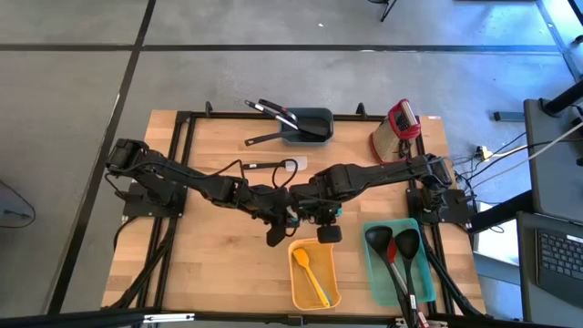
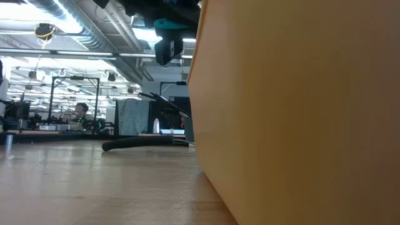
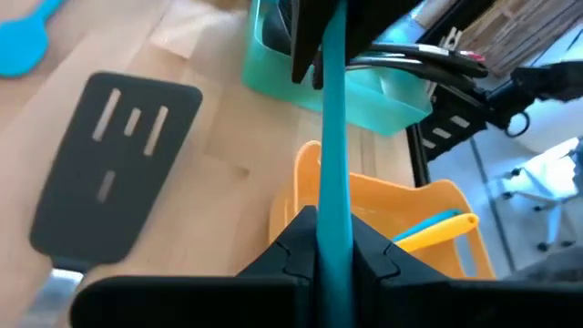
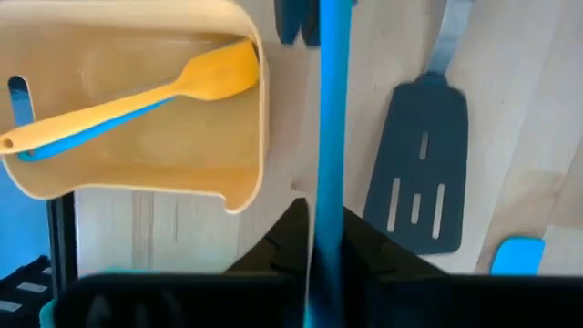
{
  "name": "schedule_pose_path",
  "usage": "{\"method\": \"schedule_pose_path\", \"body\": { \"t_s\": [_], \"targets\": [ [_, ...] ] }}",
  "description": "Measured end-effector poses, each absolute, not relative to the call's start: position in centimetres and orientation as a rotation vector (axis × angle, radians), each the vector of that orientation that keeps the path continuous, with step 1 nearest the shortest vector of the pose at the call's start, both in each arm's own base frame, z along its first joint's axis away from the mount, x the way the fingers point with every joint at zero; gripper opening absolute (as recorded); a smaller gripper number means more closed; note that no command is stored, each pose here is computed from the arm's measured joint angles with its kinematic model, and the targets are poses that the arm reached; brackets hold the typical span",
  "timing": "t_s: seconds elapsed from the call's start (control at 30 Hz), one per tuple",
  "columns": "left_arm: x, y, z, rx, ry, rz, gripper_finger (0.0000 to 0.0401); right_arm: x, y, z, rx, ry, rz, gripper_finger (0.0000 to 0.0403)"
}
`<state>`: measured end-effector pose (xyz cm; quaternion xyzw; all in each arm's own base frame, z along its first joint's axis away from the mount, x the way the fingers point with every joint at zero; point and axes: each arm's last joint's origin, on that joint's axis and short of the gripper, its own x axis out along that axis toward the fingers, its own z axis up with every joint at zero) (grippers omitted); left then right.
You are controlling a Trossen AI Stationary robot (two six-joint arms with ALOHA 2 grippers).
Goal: Pick & Place Kitchen Items
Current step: Put the small blue spatula into the yellow bin
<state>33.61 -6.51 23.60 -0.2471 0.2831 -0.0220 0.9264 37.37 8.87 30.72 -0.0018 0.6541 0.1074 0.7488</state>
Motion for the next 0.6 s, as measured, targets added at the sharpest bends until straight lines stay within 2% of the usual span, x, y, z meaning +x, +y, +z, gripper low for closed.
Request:
{"method": "schedule_pose_path", "body": {
  "t_s": [0.13,0.3,0.47,0.6],
  "targets": [
    [33.6,-6.5,23.5,-0.591,0.584,-0.020,0.0015,37.5,8.9,30.8,-0.023,1.410,0.193,0.0095],
    [33.7,-6.9,23.8,-0.702,0.554,0.010,0.0014,36.9,9.0,32.2,-0.156,1.383,0.063,0.0160],
    [33.8,-7.6,24.3,-0.860,0.485,0.056,0.0014,36.7,9.2,34.0,-0.286,1.303,-0.092,0.0204],
    [33.8,-8.6,24.9,-1.048,0.405,0.094,0.0013,36.5,9.3,35.4,-0.333,1.238,-0.177,0.0223]
  ]
}}
